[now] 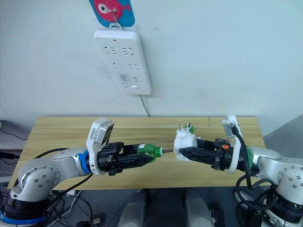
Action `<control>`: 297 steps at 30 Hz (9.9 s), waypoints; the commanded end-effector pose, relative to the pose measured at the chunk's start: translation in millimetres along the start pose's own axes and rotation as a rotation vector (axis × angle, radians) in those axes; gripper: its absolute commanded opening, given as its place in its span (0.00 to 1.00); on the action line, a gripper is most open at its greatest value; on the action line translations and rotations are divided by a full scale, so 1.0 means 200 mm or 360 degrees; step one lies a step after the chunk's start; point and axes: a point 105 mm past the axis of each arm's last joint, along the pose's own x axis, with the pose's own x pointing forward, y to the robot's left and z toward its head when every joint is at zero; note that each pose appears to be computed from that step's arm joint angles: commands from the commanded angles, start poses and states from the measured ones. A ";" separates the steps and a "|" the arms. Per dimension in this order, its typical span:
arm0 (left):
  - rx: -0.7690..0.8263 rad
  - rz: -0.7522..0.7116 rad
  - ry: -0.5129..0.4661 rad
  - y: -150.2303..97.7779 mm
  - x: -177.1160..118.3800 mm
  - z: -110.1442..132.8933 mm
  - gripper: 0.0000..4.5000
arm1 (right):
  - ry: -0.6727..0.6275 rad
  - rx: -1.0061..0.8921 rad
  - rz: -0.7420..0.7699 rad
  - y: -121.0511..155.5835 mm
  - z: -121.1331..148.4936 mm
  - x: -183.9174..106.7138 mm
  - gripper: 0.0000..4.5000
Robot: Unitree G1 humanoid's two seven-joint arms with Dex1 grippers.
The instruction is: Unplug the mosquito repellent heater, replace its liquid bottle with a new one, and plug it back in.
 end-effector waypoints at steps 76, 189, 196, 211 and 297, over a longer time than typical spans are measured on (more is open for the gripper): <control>0.0241 -0.0252 -0.0130 -0.09 0.25 0.06 0.52 | 0.0186 0.0120 0.0165 0.21 -0.05 0.14 0.98; 0.0971 -0.0164 -0.0045 0.04 0.30 -0.05 0.52 | 0.0065 -0.0421 0.0176 0.09 0.25 0.02 0.00; 0.0598 0.0244 -0.0385 0.18 0.28 0.05 0.52 | -0.0349 -0.0406 -0.0278 -0.02 0.32 -0.11 0.26; -0.0417 0.0323 -0.0905 0.24 0.36 0.19 0.52 | -0.0949 0.0279 -0.0630 -0.12 0.09 0.09 1.00; 0.1217 0.0669 -0.0204 0.50 -0.15 0.74 0.94 | -0.0461 -0.1206 -0.0348 0.13 0.31 0.34 0.67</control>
